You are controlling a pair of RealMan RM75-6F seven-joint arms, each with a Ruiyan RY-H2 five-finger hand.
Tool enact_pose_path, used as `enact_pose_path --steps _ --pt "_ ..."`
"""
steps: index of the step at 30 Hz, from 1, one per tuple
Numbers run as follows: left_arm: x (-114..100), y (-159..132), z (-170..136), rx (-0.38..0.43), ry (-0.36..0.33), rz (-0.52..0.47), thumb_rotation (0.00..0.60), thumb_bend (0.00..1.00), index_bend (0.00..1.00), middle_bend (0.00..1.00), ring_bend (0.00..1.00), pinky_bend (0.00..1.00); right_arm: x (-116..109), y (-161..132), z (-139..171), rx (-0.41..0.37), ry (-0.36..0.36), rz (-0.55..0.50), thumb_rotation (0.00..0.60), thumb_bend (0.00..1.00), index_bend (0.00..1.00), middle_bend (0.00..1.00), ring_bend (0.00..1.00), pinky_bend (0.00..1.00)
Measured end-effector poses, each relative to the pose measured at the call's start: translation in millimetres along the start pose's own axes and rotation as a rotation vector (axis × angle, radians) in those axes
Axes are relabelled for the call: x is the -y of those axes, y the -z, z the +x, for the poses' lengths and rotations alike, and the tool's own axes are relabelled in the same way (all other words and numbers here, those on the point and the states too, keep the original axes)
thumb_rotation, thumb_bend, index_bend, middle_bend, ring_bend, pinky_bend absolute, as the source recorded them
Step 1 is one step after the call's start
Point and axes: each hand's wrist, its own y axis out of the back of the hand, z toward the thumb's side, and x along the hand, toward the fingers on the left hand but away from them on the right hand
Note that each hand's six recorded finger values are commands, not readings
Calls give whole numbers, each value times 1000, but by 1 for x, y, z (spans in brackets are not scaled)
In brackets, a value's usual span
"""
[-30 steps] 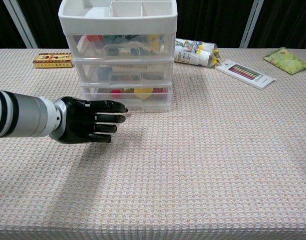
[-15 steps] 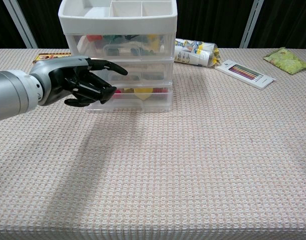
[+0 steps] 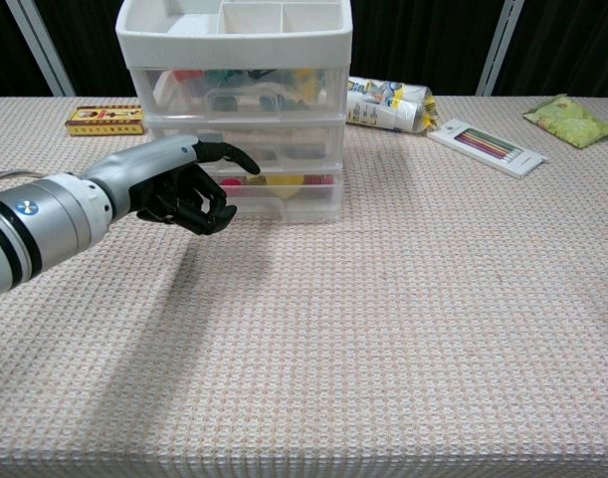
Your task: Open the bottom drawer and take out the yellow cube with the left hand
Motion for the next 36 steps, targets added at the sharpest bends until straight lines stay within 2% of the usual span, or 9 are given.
enact_pose_path --steps 6,10,14,24,31,36 --pt "3 8 4 -12 -6 67 600 484 214 733 866 1000 -1 0 0 4 2 1 600 61 0 46 0 0" --pt "9 12 5 -21 19 110 600 482 231 735 866 1000 0 0 0 4 1 -1 600 60 0 49 0 0" --pt "11 11 3 -19 41 152 600 482 292 740 866 1000 0 1 1 8 -2 -3 600 60 0 50 0 0" --pt "15 -6 -20 28 124 114 600 482 320 744 866 1000 1 2 2 8 -7 -5 600 61 0 51 0 0" --pt "23 -6 -39 32 244 96 600 482 319 743 863 1000 1 2 3 7 -5 -7 600 60 0 52 0 0" --pt "26 -7 -47 41 288 113 600 481 318 740 862 1000 1 1 3 6 -4 -6 600 61 0 54 0 0"
